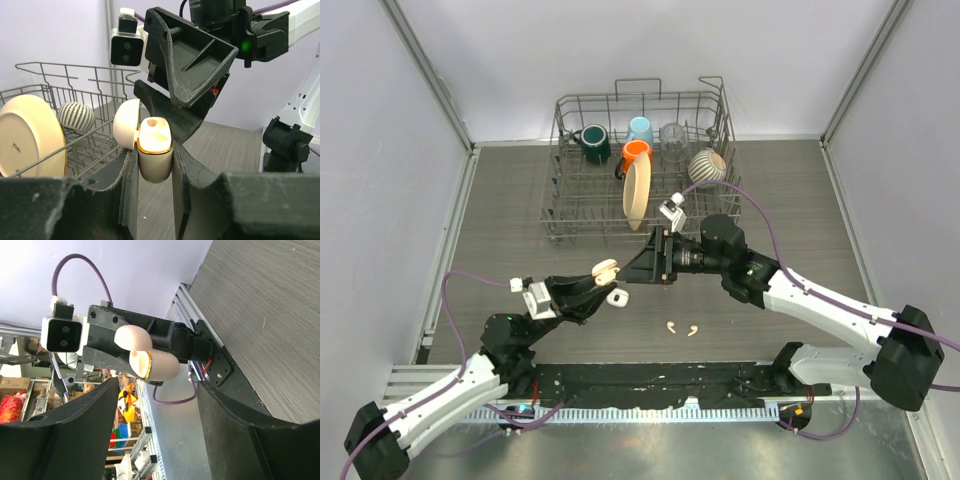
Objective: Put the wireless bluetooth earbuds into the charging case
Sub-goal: Open the charging case.
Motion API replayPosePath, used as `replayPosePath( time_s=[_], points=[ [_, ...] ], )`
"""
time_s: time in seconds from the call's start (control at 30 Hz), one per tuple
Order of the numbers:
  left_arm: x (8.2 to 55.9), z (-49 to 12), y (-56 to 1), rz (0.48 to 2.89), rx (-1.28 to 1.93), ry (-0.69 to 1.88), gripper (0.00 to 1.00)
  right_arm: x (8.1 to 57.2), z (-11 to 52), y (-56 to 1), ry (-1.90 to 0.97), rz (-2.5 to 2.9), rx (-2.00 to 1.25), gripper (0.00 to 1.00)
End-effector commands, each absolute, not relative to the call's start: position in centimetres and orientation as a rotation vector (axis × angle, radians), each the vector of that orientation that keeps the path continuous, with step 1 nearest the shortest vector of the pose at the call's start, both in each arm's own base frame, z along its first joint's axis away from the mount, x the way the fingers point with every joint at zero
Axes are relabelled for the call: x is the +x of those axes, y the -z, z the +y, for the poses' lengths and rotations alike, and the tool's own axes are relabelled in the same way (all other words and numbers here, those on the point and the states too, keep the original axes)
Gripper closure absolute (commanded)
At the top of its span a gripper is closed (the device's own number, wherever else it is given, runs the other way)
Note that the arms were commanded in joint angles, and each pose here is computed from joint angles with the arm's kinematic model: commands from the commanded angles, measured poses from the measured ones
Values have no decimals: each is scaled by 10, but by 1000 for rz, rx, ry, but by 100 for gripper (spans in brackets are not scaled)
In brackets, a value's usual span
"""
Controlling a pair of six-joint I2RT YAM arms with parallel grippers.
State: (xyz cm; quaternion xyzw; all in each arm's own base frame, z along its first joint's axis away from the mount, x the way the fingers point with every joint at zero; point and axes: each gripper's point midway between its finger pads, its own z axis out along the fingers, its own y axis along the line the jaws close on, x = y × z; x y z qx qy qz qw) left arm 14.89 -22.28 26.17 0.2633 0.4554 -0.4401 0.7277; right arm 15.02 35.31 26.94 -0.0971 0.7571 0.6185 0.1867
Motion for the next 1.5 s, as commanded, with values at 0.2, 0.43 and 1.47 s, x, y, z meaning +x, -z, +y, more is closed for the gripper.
replayPosePath(
  time_s=[0.2,0.43,1.47],
  points=[
    [149,-226,-261,991,593,975,100,150,365,-282,-1889,2081,-243,32],
    [149,-229,-261,988,598,984,100,149,366,-271,-1898,2122,-219,42],
    [151,-226,-263,997,555,996,71,149,372,-275,-1999,2077,-175,99]
  ],
)
